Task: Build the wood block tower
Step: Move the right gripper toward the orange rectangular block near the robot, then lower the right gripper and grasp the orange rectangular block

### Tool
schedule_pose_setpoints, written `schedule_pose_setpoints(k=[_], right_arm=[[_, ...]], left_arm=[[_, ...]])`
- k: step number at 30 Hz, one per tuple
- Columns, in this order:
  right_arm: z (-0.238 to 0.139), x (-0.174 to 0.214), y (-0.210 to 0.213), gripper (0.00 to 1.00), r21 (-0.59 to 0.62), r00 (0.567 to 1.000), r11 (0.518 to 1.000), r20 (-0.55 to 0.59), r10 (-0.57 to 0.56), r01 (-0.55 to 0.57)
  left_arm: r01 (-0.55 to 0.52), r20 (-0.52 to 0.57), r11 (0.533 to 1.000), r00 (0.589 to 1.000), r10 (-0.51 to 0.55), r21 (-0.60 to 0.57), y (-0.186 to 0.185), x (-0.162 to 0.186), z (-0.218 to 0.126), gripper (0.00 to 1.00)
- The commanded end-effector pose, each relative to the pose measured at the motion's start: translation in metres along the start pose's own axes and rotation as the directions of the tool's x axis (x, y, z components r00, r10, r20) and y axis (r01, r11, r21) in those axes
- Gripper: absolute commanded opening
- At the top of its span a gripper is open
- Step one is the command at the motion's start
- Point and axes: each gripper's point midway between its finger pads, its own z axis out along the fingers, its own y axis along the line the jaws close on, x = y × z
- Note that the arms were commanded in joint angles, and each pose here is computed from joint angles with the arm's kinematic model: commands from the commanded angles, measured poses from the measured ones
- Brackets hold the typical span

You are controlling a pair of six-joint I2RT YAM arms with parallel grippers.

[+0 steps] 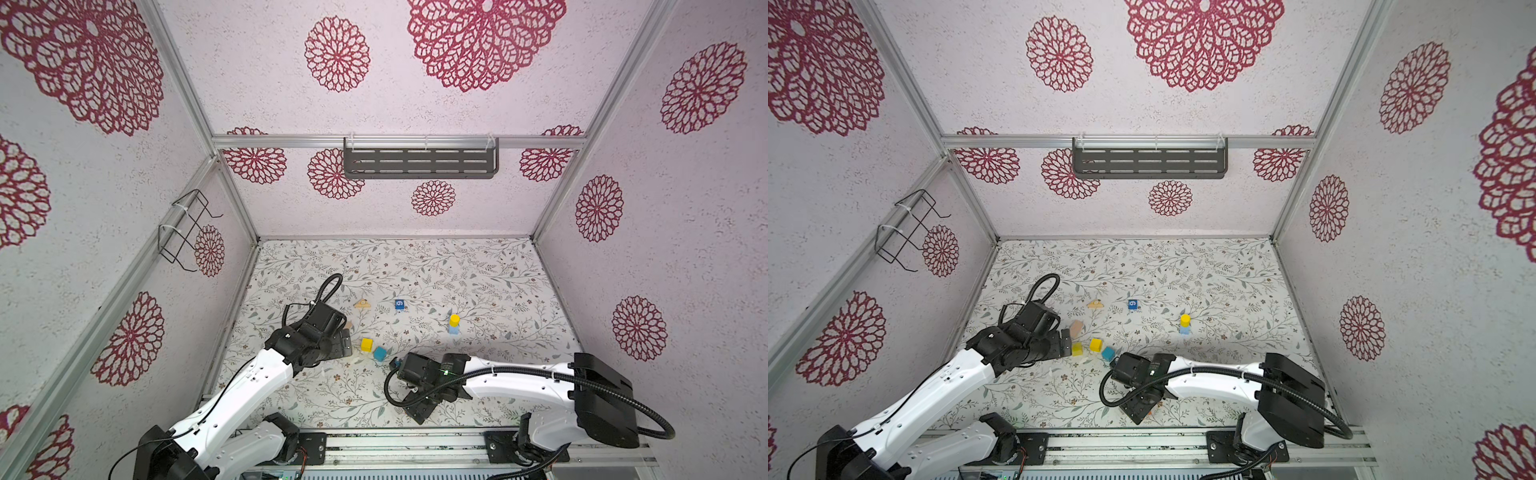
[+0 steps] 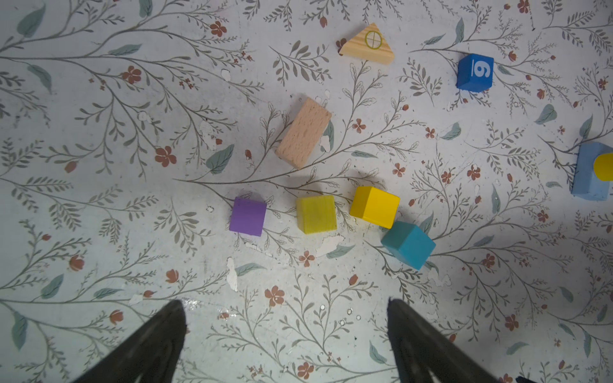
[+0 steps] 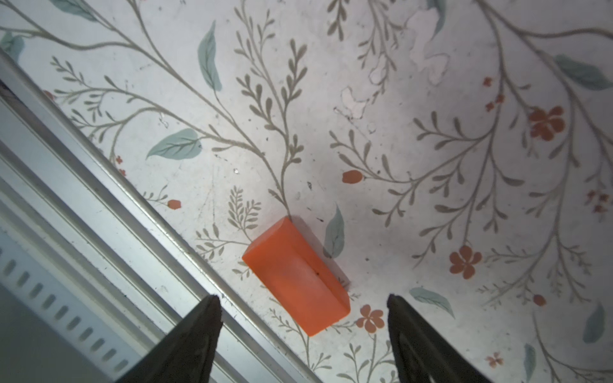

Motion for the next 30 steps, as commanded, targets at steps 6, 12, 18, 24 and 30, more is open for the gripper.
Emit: schedule_pose_setpoints(k=[6,12,18,24,30], right_arm=[[0.009,0.003,-0.008,0.81,0.071,1.000,0.997,-0.013,0.025,-0.024],[0.014,0.006,-0.015,0.75,0.113,0.999,0.993,-0.034,0.025,-0.021],[0.017,0.007,-0.023,0.70,0.144,0.999,0.989,-0.041,0.034,-0.027],[0.017,0.004,-0.033,0.50,0.154,0.997,0.986,-0.030,0.071,-0.065],[0.015,-0.003,-0.053,0.37,0.175,0.991,0.976,-0.014,0.134,-0.129]], left_arm=[[0.018,0.010,1.000,1.000,-0.018,-0.015,0.002,0.000,0.001,0.97],[0.018,0.007,1.000,1.000,-0.018,-0.018,0.001,-0.001,0.003,0.97],[0.019,0.007,1.000,1.000,-0.019,-0.023,0.001,-0.002,0.004,0.97],[0.015,0.007,0.999,1.000,-0.015,-0.031,0.001,-0.005,0.004,0.97],[0.010,0.009,0.999,1.000,-0.009,-0.041,0.000,-0.010,0.004,0.97]])
